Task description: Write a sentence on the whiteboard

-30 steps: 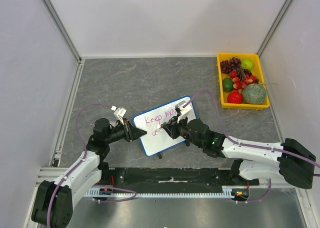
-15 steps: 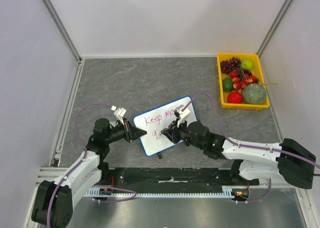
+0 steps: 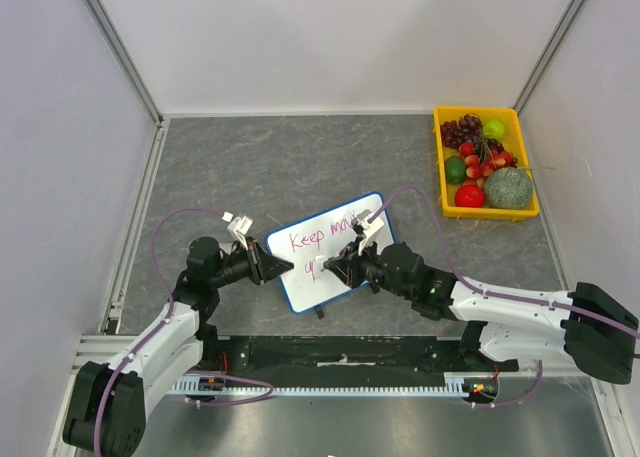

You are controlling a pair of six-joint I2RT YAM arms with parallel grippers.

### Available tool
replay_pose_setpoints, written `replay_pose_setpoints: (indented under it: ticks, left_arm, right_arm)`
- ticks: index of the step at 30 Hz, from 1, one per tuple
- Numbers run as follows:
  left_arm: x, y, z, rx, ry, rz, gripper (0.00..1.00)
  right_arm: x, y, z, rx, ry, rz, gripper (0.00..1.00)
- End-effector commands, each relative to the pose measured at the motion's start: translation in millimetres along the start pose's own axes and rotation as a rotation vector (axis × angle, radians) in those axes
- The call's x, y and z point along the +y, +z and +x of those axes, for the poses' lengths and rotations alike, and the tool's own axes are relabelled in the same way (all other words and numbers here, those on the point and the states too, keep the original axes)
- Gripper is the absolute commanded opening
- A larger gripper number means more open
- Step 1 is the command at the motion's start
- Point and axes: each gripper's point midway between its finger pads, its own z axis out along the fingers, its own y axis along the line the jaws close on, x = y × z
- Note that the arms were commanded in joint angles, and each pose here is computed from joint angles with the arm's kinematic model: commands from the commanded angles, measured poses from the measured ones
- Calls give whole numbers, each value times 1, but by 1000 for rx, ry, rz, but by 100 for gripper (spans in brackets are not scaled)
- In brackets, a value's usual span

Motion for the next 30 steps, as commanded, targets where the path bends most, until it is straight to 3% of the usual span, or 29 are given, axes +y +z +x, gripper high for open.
replay_pose_setpoints:
  ticks: [1, 10, 30]
  left_arm:
    - [12, 1, -7, -40, 80, -47, 2]
    - [12, 1, -6, -37, 79, -47, 2]
    - [12, 1, -6, -37, 81, -47, 2]
  right_arm:
    - [19, -3, -53, -131, 27, -46, 0]
    - [-2, 6, -75, -184, 33, 43, 0]
    - [-21, 13, -48, -117, 22, 96, 0]
